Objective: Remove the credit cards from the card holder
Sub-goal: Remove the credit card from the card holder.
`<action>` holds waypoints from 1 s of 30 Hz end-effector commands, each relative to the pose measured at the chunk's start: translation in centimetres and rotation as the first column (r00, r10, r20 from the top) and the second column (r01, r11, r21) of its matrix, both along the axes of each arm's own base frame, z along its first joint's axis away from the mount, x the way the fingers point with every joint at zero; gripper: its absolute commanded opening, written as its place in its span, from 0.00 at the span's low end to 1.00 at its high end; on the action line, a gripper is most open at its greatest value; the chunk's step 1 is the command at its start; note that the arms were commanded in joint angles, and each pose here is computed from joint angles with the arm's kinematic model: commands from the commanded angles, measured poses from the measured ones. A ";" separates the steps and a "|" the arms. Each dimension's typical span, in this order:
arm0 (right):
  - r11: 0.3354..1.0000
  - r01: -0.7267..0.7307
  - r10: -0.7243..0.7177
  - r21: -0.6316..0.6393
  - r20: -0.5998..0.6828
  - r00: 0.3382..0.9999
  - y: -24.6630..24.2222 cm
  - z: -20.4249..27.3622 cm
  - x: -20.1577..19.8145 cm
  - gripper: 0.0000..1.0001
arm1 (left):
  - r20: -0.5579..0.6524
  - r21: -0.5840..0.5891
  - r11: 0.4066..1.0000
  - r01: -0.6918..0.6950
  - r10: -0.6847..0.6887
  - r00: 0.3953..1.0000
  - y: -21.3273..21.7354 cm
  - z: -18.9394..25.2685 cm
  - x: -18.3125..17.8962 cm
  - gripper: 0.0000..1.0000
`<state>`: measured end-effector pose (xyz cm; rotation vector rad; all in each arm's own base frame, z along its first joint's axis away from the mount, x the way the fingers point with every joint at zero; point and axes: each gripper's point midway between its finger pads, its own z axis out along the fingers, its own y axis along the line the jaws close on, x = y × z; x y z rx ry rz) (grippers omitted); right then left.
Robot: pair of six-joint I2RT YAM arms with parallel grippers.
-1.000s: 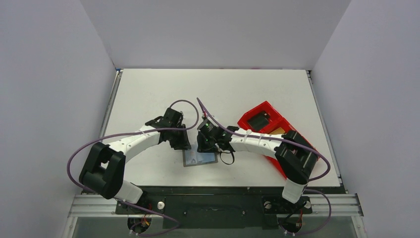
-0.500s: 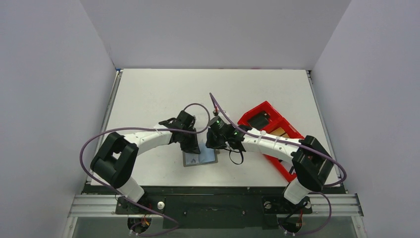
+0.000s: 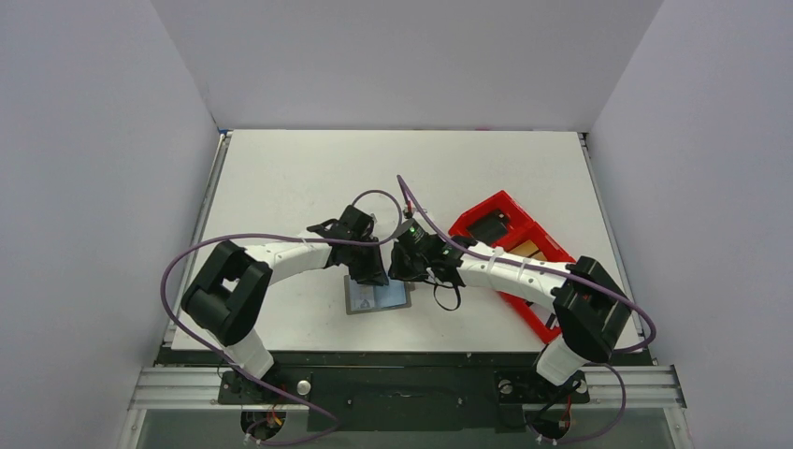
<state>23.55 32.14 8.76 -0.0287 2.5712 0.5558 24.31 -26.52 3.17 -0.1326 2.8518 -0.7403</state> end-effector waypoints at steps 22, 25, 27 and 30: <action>0.942 -0.056 0.090 0.331 -0.086 0.992 7.2 -1.5 -0.6 0.19 | 0.085 -0.049 0.997 -0.065 0.069 0.994 3.3 4.2 2.9 0.20; 0.944 -0.060 0.095 0.326 -0.092 0.991 7.4 -2.0 -0.5 0.19 | 0.096 -0.030 0.996 -0.083 0.085 0.992 4.6 4.3 2.9 0.20; 0.946 -0.061 0.097 0.319 -0.100 0.990 7.4 -2.5 -0.4 0.19 | 0.091 -0.011 0.995 -0.096 0.097 0.991 5.6 4.0 2.7 0.20; 0.947 -0.058 0.097 0.315 -0.107 0.990 7.4 -3.1 -0.3 0.19 | 0.079 0.022 0.993 -0.112 0.110 0.991 6.9 3.2 2.1 0.20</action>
